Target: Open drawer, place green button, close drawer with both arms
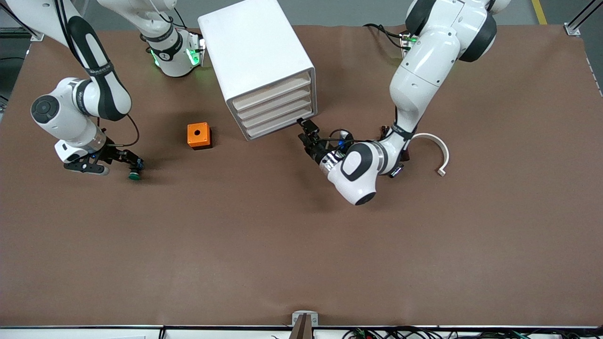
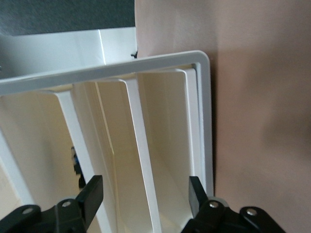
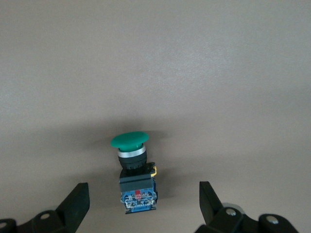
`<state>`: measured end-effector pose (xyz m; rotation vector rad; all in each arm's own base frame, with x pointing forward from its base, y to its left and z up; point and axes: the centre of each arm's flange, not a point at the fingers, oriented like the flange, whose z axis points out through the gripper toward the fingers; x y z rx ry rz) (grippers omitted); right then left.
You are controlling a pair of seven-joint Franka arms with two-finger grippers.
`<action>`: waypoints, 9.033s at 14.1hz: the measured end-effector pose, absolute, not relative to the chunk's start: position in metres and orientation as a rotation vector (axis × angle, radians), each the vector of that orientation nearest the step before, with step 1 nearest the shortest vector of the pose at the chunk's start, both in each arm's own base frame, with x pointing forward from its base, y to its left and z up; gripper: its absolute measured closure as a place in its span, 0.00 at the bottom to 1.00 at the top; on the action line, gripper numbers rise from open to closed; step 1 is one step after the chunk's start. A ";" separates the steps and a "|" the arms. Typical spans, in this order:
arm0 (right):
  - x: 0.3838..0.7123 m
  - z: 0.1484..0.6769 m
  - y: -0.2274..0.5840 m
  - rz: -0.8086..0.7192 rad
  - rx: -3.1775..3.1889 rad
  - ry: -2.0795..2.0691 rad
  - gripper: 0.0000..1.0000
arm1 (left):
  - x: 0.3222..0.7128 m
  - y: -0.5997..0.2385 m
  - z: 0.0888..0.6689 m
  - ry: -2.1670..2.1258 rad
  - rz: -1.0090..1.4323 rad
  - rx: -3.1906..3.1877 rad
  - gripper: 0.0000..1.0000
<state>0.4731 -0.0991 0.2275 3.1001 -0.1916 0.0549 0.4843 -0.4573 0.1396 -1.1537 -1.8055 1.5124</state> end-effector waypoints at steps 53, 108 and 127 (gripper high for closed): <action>0.468 0.322 0.438 -0.077 2.893 -1.299 0.58 | 0.524 -0.394 0.114 -1.849 1.603 -1.107 0.11; 0.570 0.631 -0.088 -0.344 3.045 -0.159 0.00 | 0.466 -0.578 0.235 -0.627 0.115 -3.154 0.00; 0.474 0.621 -0.080 -0.114 3.170 -0.114 0.00 | 0.393 -0.620 0.231 -0.788 0.536 -3.131 0.00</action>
